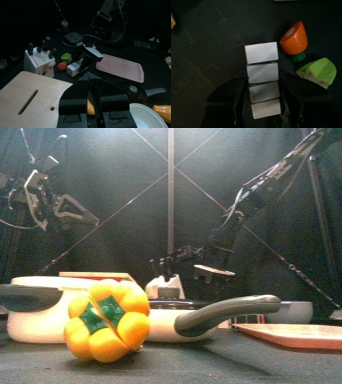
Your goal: Grab white sushi roll
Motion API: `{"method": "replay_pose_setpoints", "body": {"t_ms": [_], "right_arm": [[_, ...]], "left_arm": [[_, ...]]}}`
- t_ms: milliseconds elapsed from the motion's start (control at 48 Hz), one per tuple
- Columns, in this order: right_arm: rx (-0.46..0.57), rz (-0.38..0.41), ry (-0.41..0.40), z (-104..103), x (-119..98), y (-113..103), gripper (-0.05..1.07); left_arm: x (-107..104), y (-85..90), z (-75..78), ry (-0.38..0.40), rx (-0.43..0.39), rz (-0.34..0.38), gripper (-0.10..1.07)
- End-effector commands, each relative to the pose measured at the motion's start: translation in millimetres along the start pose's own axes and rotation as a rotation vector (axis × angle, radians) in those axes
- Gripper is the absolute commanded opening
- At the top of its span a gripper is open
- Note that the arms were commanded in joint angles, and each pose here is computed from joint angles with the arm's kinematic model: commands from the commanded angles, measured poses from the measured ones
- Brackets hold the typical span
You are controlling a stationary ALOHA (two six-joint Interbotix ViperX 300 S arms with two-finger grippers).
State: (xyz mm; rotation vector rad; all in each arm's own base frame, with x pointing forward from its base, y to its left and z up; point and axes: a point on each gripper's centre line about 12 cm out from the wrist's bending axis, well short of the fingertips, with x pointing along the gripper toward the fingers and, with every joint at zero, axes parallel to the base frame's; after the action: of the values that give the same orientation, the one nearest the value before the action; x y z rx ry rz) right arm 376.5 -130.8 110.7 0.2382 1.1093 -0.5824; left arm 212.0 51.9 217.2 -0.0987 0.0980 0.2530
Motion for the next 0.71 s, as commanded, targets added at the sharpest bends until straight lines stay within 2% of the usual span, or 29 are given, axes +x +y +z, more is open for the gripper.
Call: {"method": "replay_pose_setpoints", "body": {"t_ms": [0, 354, 688], "right_arm": [[0.015, 0.016, -0.058, 14, -18, 0, 0.63], [0.019, 0.022, -0.07, 18, -25, 3, 0.63], [0.004, 0.013, -0.085, 31, -38, 10, 0.63]], "left_arm": [[2, -0.5, 5.3, -0.018, -0.006, 0.0, 0.41], [2, -0.1, 4.9, -0.018, -0.011, 0.003, 0.41], [2, -0.1, 4.7, -0.017, -0.011, 0.003, 0.41]]}}
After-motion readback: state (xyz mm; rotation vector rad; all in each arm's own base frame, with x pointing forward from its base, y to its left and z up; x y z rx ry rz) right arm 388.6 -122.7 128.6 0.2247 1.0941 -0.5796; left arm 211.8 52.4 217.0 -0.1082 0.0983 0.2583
